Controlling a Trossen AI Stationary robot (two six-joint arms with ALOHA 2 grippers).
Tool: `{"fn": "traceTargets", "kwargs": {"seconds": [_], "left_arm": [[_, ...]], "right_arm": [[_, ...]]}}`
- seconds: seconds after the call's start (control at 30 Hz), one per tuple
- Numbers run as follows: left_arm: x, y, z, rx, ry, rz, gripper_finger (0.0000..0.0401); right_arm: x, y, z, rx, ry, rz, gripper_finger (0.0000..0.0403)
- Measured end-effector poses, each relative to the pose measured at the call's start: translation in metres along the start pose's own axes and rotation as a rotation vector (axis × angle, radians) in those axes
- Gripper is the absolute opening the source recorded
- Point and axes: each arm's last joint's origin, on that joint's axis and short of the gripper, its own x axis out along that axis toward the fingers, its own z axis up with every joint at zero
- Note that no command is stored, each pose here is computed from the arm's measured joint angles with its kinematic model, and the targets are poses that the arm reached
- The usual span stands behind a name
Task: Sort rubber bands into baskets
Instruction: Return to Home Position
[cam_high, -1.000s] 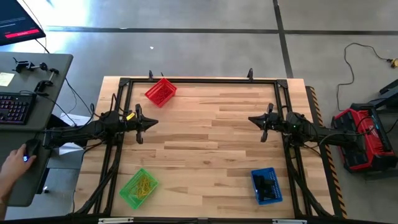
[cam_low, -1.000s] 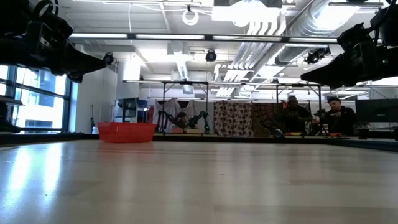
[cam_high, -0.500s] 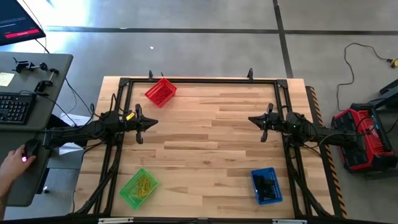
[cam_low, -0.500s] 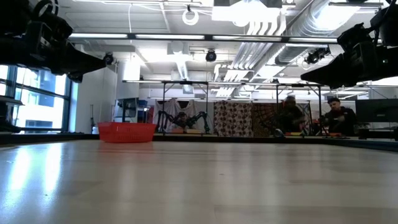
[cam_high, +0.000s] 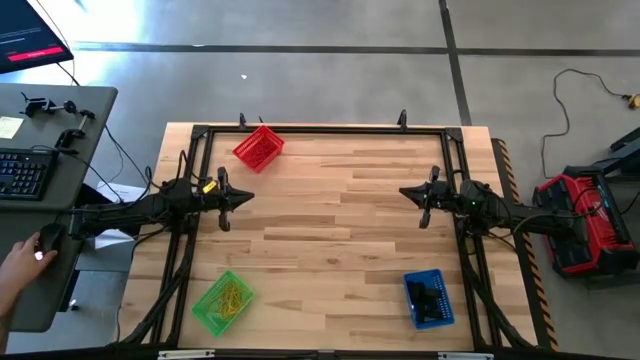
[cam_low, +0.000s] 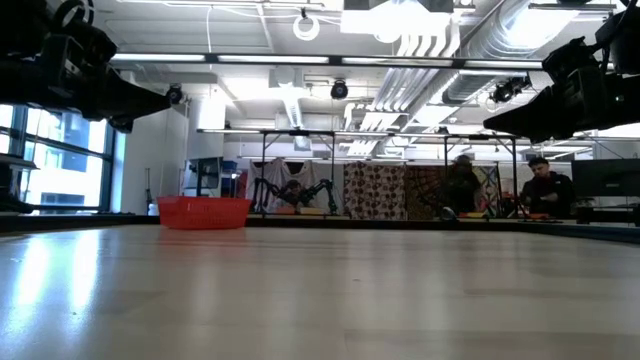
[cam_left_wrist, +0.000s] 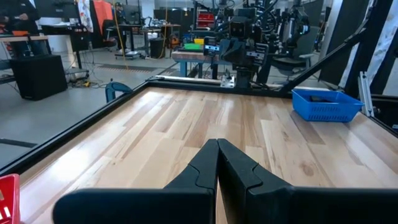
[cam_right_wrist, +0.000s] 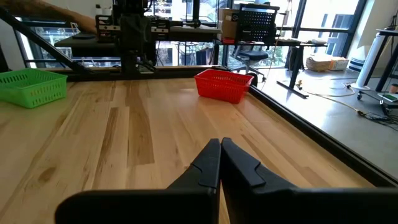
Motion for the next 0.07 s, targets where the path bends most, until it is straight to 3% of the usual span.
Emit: {"fn": "traceTargets", "kwargs": {"seconds": [0.07], "left_arm": [[0.0,0.0,0.0,0.0,0.0,0.0,0.0]], "right_arm": [[0.0,0.0,0.0,0.0,0.0,0.0,0.0]]}}
